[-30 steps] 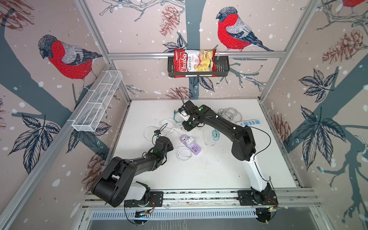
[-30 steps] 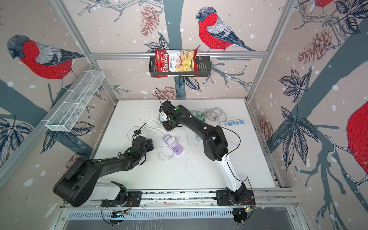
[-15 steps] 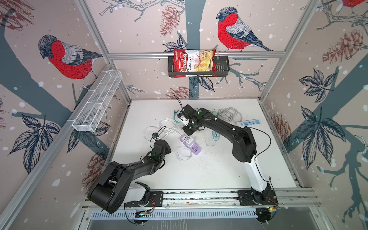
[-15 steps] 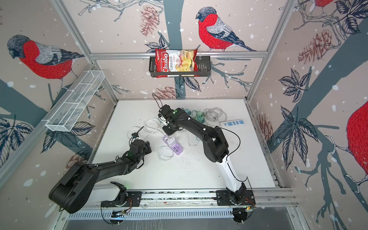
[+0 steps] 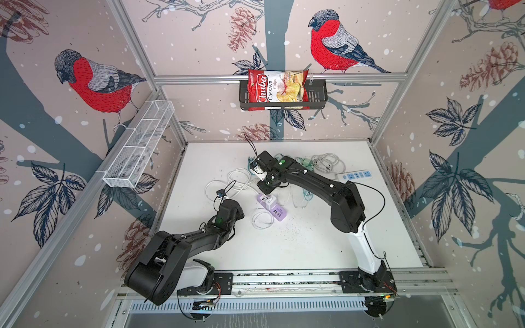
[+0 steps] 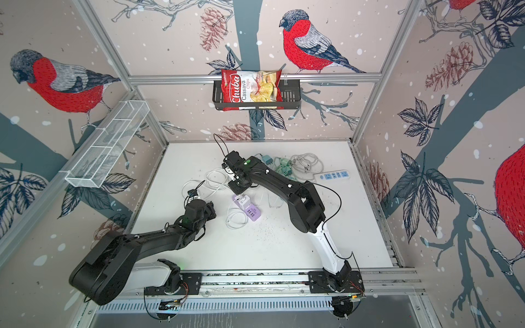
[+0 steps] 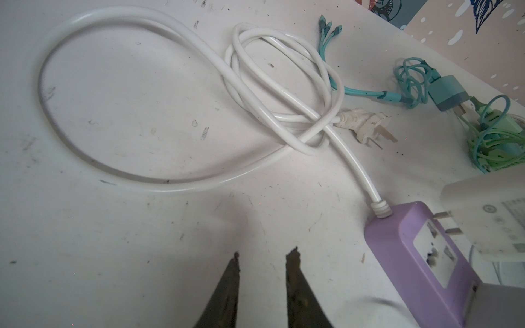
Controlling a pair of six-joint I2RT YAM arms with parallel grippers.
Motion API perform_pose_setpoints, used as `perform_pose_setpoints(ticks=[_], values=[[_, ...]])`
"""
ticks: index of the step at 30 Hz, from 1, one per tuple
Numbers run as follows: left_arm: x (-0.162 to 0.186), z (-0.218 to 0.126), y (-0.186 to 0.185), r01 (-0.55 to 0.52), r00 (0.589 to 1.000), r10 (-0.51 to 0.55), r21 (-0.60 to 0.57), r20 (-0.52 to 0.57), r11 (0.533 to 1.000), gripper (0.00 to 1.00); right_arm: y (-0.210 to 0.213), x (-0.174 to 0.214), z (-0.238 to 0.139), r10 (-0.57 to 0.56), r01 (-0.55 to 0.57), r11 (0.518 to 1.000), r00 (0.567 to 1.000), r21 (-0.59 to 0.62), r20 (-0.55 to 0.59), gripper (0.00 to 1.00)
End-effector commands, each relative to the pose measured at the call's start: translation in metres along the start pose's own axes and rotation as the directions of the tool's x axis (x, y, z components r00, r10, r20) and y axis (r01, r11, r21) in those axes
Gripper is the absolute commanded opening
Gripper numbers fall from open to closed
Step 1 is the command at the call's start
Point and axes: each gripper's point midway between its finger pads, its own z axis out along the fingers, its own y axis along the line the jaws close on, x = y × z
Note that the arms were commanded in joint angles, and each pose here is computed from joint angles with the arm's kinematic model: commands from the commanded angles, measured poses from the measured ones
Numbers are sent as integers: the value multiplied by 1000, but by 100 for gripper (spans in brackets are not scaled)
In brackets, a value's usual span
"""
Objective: Insert the plug
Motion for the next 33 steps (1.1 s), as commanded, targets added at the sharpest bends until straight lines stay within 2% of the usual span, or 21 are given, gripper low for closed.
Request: perform_pose_setpoints(ticks=[1, 19, 33], values=[[-7, -1, -4, -2, 1000, 2, 19, 29, 1000, 29, 2, -6, -2, 22, -23, 1000, 999, 4, 30, 9], [-3, 2, -4, 6, 1000, -7, 28, 23, 1000, 29, -3, 1, -11, 37, -38, 999, 998, 16, 42, 9], [-3, 3, -6, 3, 1000, -4, 35, 18, 999, 28, -5, 10, 1, 58, -58, 998, 998, 1, 34, 9]])
